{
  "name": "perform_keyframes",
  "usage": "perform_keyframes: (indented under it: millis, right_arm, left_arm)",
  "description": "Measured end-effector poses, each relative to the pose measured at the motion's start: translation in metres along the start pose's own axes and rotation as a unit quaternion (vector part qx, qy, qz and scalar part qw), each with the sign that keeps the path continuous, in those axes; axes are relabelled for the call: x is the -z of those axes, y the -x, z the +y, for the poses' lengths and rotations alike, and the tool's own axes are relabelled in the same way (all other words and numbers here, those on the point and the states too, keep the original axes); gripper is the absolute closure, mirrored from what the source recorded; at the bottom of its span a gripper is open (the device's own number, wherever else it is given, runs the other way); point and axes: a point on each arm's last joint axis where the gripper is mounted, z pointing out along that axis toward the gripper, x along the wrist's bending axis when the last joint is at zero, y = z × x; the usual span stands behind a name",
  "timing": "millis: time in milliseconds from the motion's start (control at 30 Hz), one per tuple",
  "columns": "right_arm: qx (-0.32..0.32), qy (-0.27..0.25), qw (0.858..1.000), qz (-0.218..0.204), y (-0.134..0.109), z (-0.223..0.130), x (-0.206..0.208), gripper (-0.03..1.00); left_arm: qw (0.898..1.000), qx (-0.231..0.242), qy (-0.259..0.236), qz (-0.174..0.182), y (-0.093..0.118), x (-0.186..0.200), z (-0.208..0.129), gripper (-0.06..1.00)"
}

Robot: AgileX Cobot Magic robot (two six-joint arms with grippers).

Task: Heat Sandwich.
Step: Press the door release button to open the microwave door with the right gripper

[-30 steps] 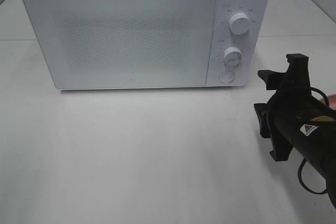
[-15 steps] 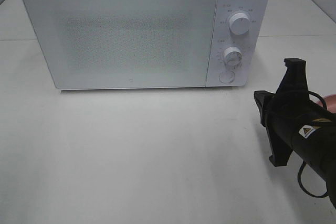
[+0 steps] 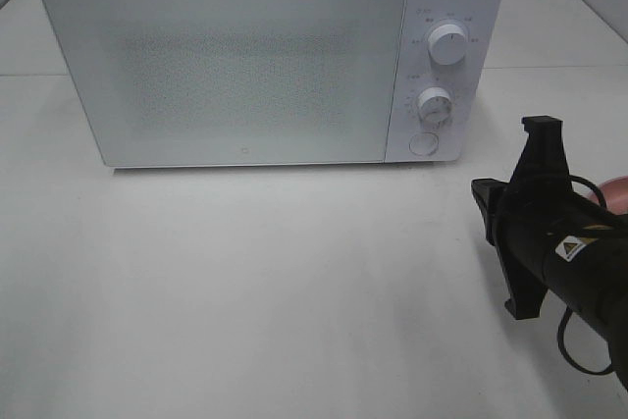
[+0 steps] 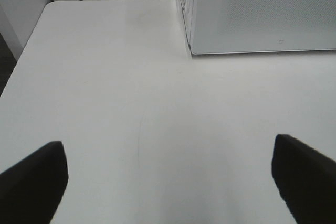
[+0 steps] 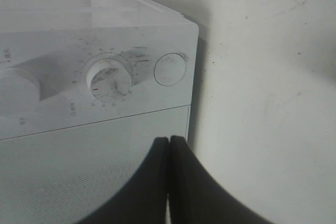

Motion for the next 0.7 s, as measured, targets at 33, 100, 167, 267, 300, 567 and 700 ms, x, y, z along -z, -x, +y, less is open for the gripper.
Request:
perform_keyframes:
  millis: [33,100,167,267,300,567,700]
  right_arm:
    - [0.002,0.0,1.0,-0.002,0.0,-0.001,-0.002,0.95]
    - [0.009,0.0,1.0,-0.011,0.002,-0.005,-0.008,0.95]
    - [0.01,0.001,1.0,-0.013,0.004,-0.006,-0.01,0.95]
    - [0.007,0.0,1.0,-0.025,0.006,-0.01,-0.016,0.95]
    - [0.007,0.0,1.0,-0.025,0.006,-0.01,-0.016,0.95]
    - [0.0,0.001,1.0,-0.03,-0.007,-0.004,-0.04,0.95]
    - [0.006,-0.01,0.999,-0.031,-0.01,-0.005,-0.054,0.95]
  left_arm:
    - [1.0,0.0,0.0,0.0,0.0,0.0,0.0,-0.05]
    - [1.0,0.0,0.0,0.0,0.0,0.0,0.0,-0.05]
    - [1.0,0.0,0.0,0.0,0.0,0.0,0.0,-0.05]
    - [1.0,0.0,0.0,0.0,0.0,0.0,0.0,-0.05]
    - [1.0,0.0,0.0,0.0,0.0,0.0,0.0,-0.05]
    - [1.0,0.0,0.0,0.0,0.0,0.0,0.0,-0.05]
    - [1.0,0.0,0.0,0.0,0.0,0.0,0.0,-0.05]
